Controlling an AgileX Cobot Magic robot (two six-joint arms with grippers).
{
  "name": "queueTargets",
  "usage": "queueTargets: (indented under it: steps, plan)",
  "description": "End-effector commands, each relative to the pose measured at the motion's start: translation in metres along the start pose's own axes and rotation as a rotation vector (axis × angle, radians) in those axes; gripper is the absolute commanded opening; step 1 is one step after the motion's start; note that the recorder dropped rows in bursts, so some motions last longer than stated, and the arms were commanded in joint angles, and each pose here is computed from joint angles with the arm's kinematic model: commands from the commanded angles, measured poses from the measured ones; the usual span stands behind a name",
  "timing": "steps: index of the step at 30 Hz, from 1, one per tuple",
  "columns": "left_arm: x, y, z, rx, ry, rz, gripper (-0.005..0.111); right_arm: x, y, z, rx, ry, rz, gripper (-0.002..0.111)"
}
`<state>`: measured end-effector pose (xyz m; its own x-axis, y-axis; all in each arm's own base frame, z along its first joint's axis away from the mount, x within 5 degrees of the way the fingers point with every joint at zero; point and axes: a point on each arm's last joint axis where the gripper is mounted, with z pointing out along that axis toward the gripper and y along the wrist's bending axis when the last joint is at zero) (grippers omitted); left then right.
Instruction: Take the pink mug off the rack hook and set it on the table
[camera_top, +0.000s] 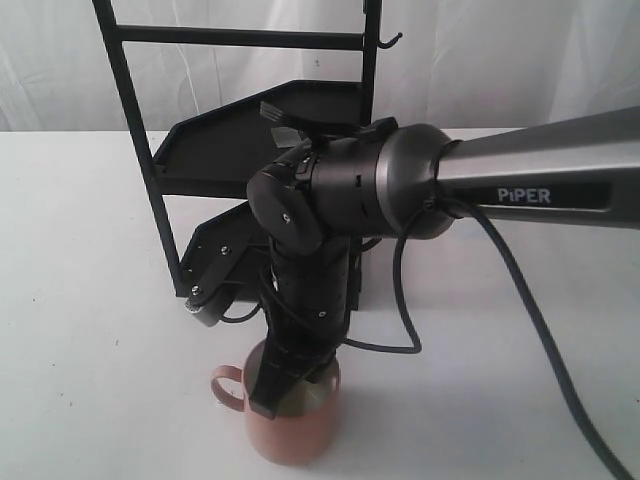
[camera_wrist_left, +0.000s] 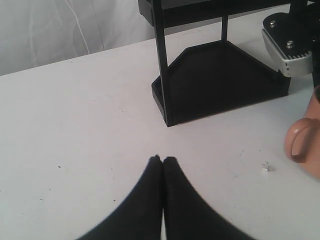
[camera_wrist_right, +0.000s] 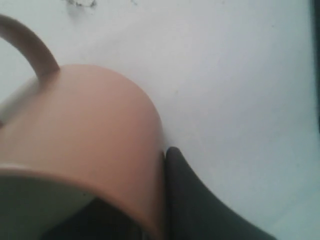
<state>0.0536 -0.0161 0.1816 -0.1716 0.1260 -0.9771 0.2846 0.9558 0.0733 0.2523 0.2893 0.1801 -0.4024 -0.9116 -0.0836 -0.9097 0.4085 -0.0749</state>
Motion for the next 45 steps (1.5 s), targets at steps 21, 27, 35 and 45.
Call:
queueTargets:
  steps: [21, 27, 35, 45]
  plan:
    - [0.002, 0.0, 0.0, -0.002, 0.004, -0.007, 0.0, 0.015, 0.0, -0.082, 0.053, -0.179, 0.01, 0.043]
    - [0.002, 0.0, 0.0, -0.002, 0.004, -0.007, 0.0, 0.042, 0.008, -0.124, 0.037, -0.214, 0.046, 0.025]
    - [0.002, 0.0, 0.0, -0.002, 0.004, -0.007, 0.0, 0.105, 0.031, -0.183, 0.02, -0.525, 0.133, 0.0]
    - [0.002, 0.0, 0.0, -0.002, 0.004, -0.007, 0.0, 0.192, 0.055, -0.234, 0.054, -0.919, 0.235, 0.0]
